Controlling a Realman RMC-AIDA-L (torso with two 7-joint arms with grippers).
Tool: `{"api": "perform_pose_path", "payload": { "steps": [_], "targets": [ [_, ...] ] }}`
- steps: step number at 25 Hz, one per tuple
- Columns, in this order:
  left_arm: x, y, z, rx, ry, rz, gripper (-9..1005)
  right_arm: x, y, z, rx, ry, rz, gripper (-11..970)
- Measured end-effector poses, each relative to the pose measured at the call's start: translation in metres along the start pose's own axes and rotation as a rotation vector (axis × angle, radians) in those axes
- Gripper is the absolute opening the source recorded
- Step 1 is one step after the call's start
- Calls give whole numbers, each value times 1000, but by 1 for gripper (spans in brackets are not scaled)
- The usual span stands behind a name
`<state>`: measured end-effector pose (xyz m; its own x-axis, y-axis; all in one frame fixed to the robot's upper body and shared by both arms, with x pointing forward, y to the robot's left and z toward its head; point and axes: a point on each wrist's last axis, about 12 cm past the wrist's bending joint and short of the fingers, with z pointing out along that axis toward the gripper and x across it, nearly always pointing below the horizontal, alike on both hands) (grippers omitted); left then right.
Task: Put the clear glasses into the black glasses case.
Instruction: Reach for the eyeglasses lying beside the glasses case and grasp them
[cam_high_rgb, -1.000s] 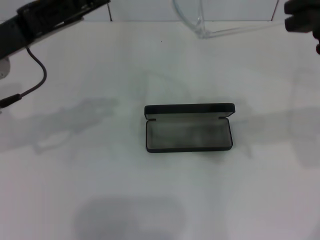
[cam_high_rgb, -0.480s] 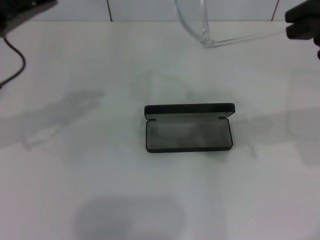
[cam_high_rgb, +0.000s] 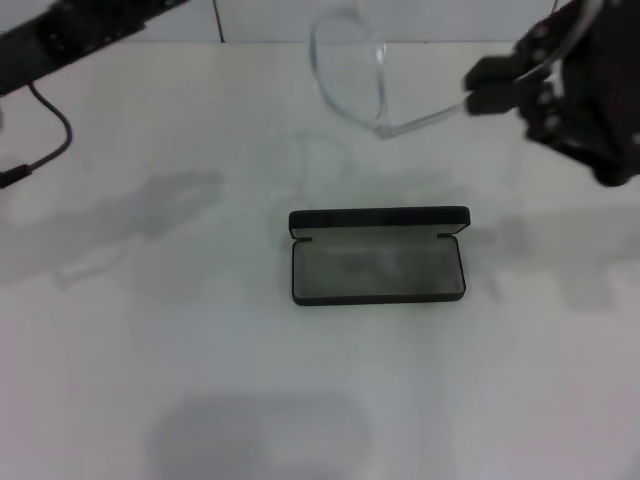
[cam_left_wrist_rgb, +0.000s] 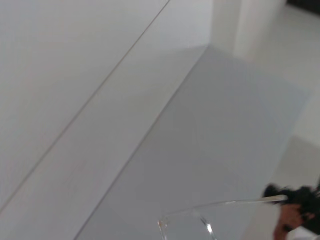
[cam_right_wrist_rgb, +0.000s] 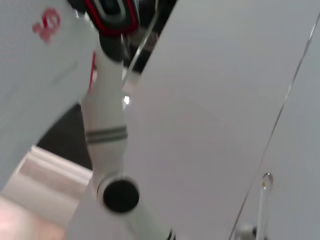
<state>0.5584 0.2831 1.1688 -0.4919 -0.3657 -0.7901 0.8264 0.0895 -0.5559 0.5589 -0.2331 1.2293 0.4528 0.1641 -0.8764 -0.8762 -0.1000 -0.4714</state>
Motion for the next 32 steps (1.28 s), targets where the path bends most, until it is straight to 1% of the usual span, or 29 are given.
{"api": "perform_pose_path", "payload": {
  "steps": [2,7,12,16,18,19,22,23,24,25,28,32],
  "targets": [
    [0,3,1,-28,13,0,392,2,-3,7,-19,72,10,68],
    [2,14,3,-128,54,10,391,5,-1,15,-26,186,14,70],
    [-1,18,2,-176,73,41,391,4,-1,14,-23,208,18,72],
    [-1,19,-1,-191,69,80,392,6,-1,10,-12,211,47,74],
    [-2,17,-7,-203,68,188,392,7,-1,7,4,213,90,74],
    [-2,17,-8,-205,69,210,392,7,-1,6,12,215,108,75],
    [-4,15,-8,-202,77,321,392,5,-5,0,59,215,193,76],
    [-4,14,-7,-196,78,368,393,4,-7,-2,74,214,222,76],
    [-4,14,-7,-196,78,368,393,3,-9,-2,84,214,247,77],
    [-4,11,-3,-183,79,459,393,2,-11,-3,93,214,272,77],
    [-5,9,2,-173,90,534,394,1,-17,-2,110,218,333,78],
    [-4,6,8,-157,91,663,395,0,-23,4,101,216,370,80]
  ]
}}
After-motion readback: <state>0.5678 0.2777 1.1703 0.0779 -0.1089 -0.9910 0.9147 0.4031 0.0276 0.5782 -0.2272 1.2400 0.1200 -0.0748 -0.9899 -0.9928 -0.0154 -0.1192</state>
